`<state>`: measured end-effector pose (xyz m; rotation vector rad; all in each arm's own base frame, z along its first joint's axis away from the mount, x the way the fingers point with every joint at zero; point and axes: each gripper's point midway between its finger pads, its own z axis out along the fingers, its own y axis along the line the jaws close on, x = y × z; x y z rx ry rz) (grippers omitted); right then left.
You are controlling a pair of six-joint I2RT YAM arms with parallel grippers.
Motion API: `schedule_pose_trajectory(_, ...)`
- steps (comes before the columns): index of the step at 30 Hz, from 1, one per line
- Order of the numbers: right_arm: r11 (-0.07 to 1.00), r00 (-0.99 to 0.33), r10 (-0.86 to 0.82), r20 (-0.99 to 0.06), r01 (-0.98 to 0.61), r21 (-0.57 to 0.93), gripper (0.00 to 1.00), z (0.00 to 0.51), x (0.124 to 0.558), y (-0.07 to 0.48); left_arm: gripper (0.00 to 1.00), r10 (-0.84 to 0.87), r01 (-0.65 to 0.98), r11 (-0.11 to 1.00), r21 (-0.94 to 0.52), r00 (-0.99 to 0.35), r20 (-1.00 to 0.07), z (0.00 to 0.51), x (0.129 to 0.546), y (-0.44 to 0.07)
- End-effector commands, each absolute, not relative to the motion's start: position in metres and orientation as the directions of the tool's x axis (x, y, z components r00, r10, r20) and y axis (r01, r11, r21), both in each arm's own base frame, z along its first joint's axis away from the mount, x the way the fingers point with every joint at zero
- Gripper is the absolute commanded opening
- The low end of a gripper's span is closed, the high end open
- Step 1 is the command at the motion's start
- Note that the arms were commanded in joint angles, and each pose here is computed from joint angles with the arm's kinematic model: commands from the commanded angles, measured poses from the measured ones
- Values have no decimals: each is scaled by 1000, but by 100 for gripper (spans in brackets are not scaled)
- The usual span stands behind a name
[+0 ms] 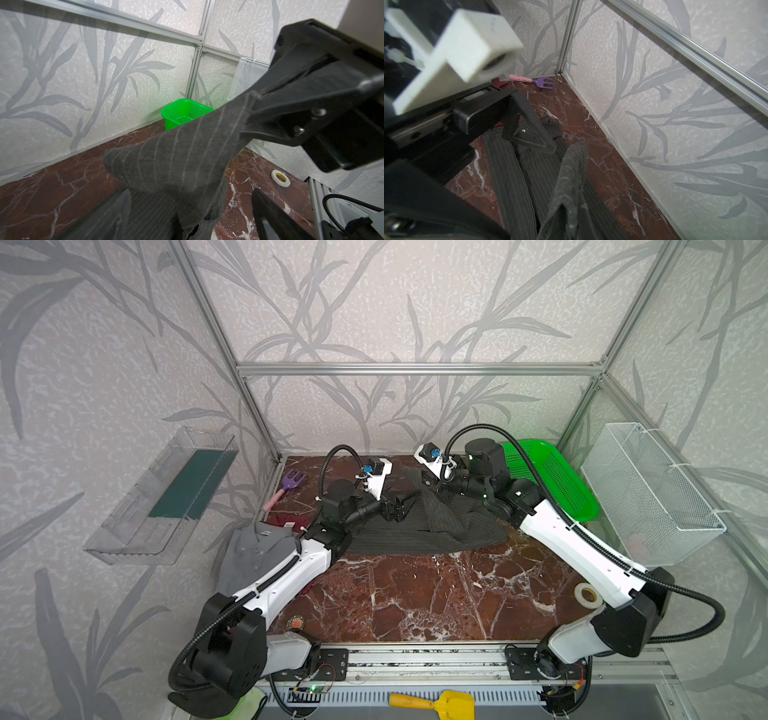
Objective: Fold and stack the long sleeve shirts
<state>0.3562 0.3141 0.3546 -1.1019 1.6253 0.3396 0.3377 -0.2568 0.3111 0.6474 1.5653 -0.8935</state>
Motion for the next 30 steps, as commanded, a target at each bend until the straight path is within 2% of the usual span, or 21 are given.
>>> schedule_pose_trajectory(1, 575, 31, -444, -895, -757, -311, 0, 372, 363, 310, 91, 41, 843, 527, -106, -150, -988, 309, 327, -275)
schedule_pose_trajectory(5, 575, 26, -452, -892, -756, -313, 0, 371, 362, 312, 91, 68, 830, 552, -82, -142, -987, 305, 329, -290)
schedule_pose_trajectory(7, 570, 28, -454, -891, -759, -314, 0, 371, 360, 312, 88, 105, 805, 589, -69, -160, -981, 298, 337, -294)
schedule_pose_trajectory(12, 568, 32, -450, -892, -761, -314, 0, 371, 356, 311, 66, 122, 708, 704, -60, -204, -971, 292, 363, -287)
schedule_pose_trajectory(18, 561, 40, -423, -905, -773, -296, 0, 374, 349, 312, 44, 64, 626, 774, -91, -222, -973, 298, 384, -281)
schedule_pose_trajectory(20, 563, 38, -423, -905, -772, -295, 0, 374, 348, 311, 41, 51, 622, 776, -105, -227, -973, 298, 385, -282)
schedule_pose_trajectory(24, 571, 27, -420, -907, -769, -287, 0, 372, 347, 309, 26, 37, 626, 770, -121, -233, -972, 297, 385, -284)
schedule_pose_trajectory(28, 603, -9, -395, -919, -757, -252, 0, 373, 349, 306, 0, 8, 644, 746, -167, -259, -966, 298, 379, -289)
schedule_pose_trajectory(30, 640, -41, -376, -926, -734, -227, 5, 374, 353, 303, 0, -5, 653, 733, -189, -273, -962, 298, 374, -292)
